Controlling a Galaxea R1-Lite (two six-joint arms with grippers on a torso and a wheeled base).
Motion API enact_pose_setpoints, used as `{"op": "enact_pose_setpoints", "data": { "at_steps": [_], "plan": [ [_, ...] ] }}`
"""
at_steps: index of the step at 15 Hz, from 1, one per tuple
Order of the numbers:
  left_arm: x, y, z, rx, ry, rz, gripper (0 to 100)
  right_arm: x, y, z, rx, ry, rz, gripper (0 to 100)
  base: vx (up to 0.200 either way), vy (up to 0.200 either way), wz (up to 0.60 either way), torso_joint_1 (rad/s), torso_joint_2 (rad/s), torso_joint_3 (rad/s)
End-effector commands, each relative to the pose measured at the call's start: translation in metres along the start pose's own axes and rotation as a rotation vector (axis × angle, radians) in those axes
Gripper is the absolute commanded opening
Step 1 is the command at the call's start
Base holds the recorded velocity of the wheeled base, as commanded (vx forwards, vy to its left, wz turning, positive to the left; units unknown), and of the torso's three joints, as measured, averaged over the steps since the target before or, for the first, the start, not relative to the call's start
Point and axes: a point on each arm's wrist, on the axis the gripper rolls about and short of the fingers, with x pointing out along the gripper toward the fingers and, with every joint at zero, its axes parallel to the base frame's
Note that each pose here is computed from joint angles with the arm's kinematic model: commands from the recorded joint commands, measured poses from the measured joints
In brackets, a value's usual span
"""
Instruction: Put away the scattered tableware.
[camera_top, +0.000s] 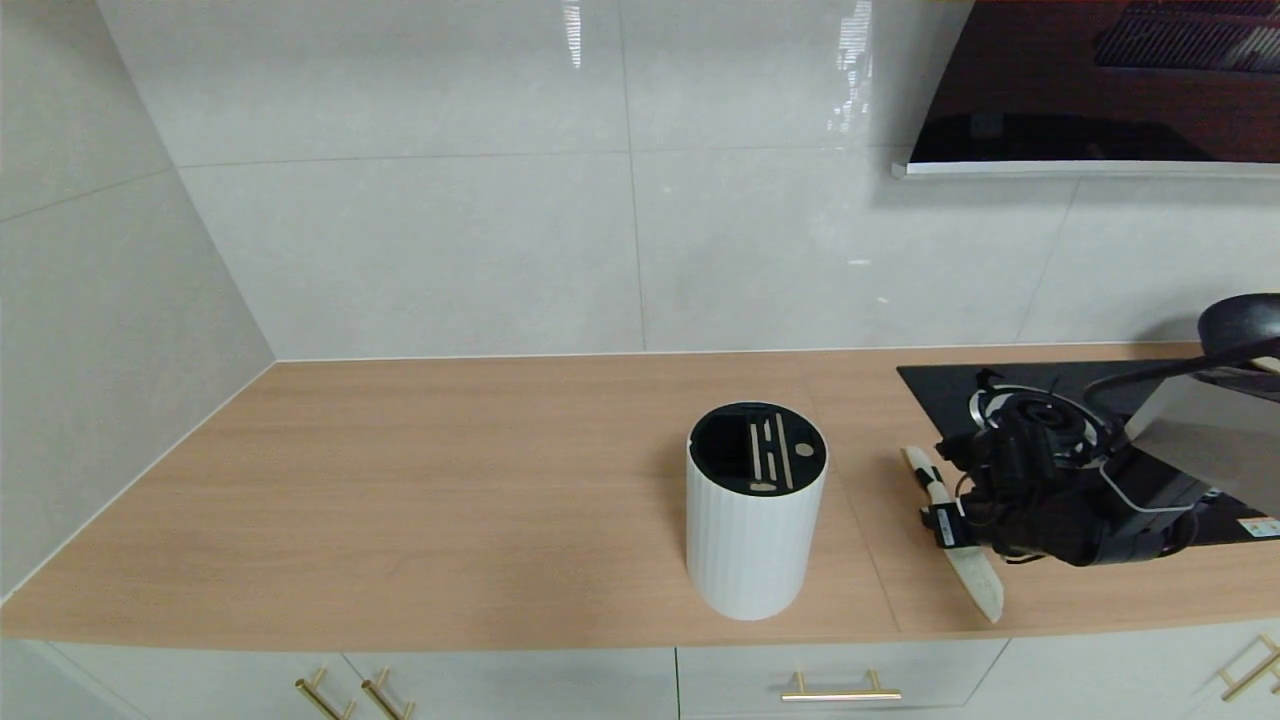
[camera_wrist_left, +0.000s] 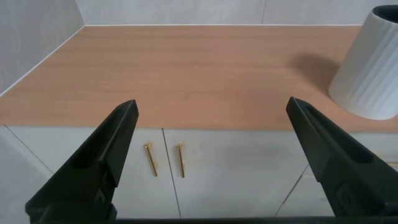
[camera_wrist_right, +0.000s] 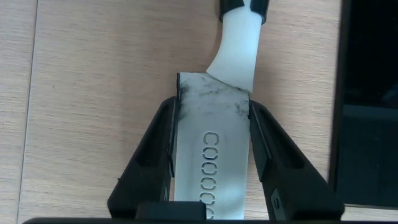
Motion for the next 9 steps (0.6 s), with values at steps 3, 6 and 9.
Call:
{"op": "enact_pose_setpoints", "data": {
  "at_steps": [3, 6, 9],
  "plan": [
    [0.000, 0.000, 0.000, -0.001, 0.000, 0.001, 100, -0.030, -0.003, 0.026, 0.011, -0.087, -0.005, 0, 0.000, 0.000, 0.00, 0.000, 0.00, 0.000],
    [0.000, 0.000, 0.000, -0.001, 0.000, 0.001, 100, -0.102, -0.008, 0.056, 0.031, -0.249, -0.004, 0, 0.000, 0.000, 0.00, 0.000, 0.00, 0.000],
    [0.000, 0.000, 0.000, 0.015, 0.000, 0.001, 100, -0.179, -0.005, 0.082, 0.021, -0.435, 0.018, 0, 0.000, 0.000, 0.00, 0.000, 0.00, 0.000]
  ]
}}
